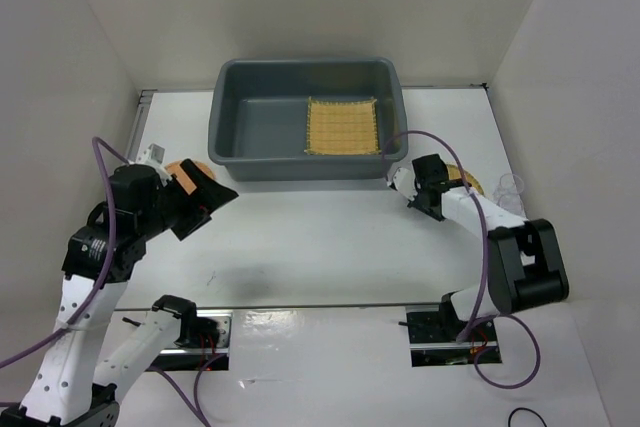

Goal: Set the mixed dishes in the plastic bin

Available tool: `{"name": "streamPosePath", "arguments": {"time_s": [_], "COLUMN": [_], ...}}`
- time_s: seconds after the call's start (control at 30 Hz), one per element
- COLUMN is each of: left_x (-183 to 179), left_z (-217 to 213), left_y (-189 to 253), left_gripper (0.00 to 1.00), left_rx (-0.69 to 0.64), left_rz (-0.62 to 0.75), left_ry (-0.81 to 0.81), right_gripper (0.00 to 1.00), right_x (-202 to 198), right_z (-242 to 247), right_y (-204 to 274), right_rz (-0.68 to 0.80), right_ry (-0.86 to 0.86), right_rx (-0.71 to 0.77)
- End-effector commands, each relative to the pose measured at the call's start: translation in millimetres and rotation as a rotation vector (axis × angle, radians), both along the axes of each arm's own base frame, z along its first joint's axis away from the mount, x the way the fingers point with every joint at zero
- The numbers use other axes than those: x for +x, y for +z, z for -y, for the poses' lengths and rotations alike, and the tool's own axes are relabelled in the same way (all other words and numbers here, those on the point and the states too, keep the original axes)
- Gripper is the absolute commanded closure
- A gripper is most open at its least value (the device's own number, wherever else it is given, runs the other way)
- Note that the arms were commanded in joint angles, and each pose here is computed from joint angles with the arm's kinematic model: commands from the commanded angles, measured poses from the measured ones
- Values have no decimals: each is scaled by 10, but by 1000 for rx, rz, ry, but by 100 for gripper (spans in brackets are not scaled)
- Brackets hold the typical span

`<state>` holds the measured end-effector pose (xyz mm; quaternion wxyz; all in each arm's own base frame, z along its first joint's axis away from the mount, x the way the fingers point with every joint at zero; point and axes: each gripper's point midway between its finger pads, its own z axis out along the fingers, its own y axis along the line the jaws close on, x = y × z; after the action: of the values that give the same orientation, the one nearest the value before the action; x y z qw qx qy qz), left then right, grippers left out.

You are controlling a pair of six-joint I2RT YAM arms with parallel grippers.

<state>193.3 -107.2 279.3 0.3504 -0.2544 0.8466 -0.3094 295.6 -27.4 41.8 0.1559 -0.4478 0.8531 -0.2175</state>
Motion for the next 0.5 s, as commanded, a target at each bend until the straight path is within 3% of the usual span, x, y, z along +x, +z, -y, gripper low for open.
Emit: {"name": "streamPosePath", "arguments": {"time_s": [0.0,0.2,0.47], "left_x": [-27,-5,99], "left_z": [11,34,98], "left_y": [13,21,-7], "left_gripper": [0,0,0], "left_rx": [-18,-32,-33], "left_rz": [10,16,13], "left_ry": [-2,-5,-38], "right_gripper": [100,100,100], "right_x": [-318,-272,-276], "right_z": [-407,-361,-225], "right_y": [133,851,1367], "right_rz": [-98,104,289], "right_ry": [62,3,-146], "right_rx": [219,239,251]}}
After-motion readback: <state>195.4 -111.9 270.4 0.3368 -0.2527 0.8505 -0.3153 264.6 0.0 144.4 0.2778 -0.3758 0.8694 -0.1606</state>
